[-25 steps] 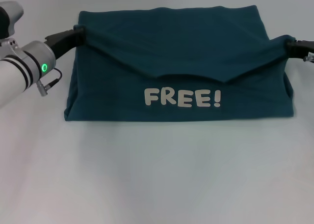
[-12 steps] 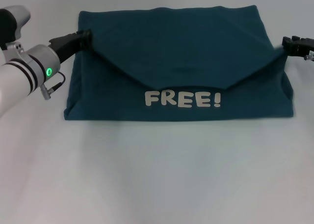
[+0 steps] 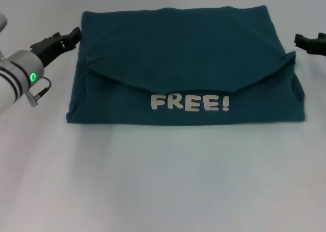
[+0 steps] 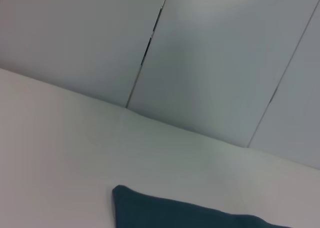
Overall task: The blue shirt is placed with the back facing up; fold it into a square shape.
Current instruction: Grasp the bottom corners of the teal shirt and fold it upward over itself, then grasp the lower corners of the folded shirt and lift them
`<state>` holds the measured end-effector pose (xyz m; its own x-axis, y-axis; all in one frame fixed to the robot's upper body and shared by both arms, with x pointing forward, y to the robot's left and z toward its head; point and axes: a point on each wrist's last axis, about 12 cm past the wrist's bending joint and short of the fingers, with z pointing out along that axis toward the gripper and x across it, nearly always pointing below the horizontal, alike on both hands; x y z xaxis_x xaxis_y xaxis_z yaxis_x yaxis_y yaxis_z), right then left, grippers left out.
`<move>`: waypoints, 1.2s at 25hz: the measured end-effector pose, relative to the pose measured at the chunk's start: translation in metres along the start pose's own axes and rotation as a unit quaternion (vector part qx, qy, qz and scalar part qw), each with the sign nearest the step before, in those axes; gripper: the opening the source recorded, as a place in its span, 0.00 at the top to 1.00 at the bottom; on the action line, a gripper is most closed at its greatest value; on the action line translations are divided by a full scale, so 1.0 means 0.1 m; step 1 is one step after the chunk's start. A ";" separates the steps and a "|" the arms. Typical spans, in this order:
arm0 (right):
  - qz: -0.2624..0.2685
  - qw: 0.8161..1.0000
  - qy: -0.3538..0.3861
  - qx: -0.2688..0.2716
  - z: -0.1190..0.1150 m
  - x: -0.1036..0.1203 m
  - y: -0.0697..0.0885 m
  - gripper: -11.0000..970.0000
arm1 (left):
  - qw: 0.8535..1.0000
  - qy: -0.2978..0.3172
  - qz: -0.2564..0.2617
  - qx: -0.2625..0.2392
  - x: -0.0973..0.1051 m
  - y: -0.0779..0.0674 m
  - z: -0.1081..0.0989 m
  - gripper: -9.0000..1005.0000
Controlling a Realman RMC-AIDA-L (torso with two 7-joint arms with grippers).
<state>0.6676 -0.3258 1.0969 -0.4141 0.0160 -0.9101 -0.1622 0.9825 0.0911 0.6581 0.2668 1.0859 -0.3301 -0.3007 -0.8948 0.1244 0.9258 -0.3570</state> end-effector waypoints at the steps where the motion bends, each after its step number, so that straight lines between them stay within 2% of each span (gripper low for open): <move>1: 0.009 1.000 -0.001 -0.007 -0.02 0.00 -0.02 0.42 | 1.000 0.001 -0.002 0.001 0.01 0.03 -0.02 0.58; 6: 0.060 0.996 0.016 -0.068 -0.21 0.04 -0.13 0.24 | 0.999 0.015 -0.012 0.034 0.09 0.15 -0.19 0.36; 12: 0.103 0.984 0.047 -0.140 -0.50 0.14 -0.19 0.13 | 0.995 0.012 -0.018 0.096 0.13 0.26 -0.50 0.22; 14: 0.116 0.980 0.054 -0.151 -0.57 0.18 -0.20 0.13 | 0.994 0.010 -0.023 0.110 0.16 0.29 -0.60 0.17; 17: 0.129 0.971 0.067 -0.188 -0.69 0.26 -0.17 0.13 | 0.991 0.009 -0.022 0.130 0.20 0.32 -0.72 0.17; 21: 0.130 0.965 0.073 -0.216 -0.73 0.28 -0.10 0.14 | 0.990 0.025 -0.004 0.141 0.25 0.34 -0.79 0.17; 30: 0.128 0.945 0.088 -0.288 -0.70 0.29 0.20 0.13 | 0.983 0.097 0.053 0.144 0.41 0.36 -0.83 0.17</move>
<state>0.5897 -0.3182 1.1007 -0.6405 0.1593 -0.7512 -0.4754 0.6860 0.5508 0.5709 0.3072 1.0583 -0.4704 -0.1305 -0.8727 0.4187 0.8376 -0.3510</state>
